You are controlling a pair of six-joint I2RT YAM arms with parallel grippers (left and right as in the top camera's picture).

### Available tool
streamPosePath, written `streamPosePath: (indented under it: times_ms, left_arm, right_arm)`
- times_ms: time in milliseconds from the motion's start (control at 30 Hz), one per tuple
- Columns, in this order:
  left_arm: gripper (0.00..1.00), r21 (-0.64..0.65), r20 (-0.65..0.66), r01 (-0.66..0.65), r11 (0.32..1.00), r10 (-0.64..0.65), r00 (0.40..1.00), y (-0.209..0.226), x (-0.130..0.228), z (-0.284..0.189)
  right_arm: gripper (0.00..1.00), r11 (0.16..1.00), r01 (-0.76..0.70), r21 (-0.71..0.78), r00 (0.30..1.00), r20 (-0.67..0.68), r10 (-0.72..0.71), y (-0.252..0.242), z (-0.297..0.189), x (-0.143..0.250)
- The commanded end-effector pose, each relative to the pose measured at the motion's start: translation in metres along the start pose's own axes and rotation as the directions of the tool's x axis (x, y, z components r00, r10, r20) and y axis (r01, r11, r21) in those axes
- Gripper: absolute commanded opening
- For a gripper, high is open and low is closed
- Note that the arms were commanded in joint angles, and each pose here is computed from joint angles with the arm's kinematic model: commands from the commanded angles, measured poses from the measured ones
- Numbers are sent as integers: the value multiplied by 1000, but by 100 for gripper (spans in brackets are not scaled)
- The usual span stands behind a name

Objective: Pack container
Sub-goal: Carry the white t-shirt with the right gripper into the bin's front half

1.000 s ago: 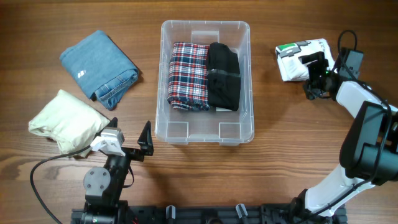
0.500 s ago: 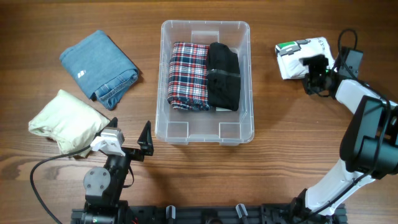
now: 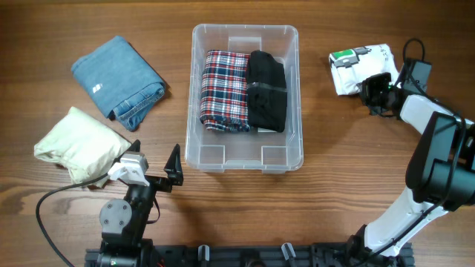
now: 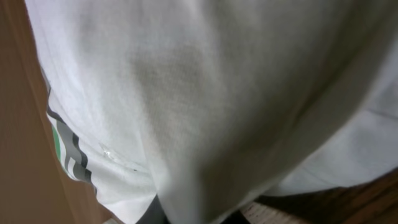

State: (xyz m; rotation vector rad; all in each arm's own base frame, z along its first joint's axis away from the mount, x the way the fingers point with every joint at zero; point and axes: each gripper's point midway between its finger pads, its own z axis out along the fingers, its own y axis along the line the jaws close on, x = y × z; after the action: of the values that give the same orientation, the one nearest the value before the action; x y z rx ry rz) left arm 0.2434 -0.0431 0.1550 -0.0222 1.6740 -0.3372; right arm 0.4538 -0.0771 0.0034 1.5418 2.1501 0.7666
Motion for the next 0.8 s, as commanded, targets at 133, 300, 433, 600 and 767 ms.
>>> streamPosePath:
  times_ms: [133, 300, 433, 600, 767]
  left_arm:
    - [100, 11, -8, -16, 1000, 16, 1000, -2, 4, 1]
    - [100, 11, -8, -16, 1000, 16, 1000, -2, 4, 1]
    - [100, 11, -8, -16, 1000, 16, 1000, -2, 4, 1]
    - [100, 11, -8, -16, 1000, 16, 1000, -2, 4, 1]
    - [100, 11, -8, -16, 1000, 16, 1000, -2, 4, 1]
  right_arm:
    - [4, 989, 113, -97, 994, 26, -110, 32, -28, 5]
    - [4, 946, 212, -244, 977, 67, -201, 84, -80, 13]
    - [4, 880, 287, -378, 957, 80, -278, 122, -129, 31]
    - [4, 769, 352, -533, 923, 63, -379, 156, -186, 67]
    - [4, 624, 411, -665, 846, 22, -533, 173, -237, 119]
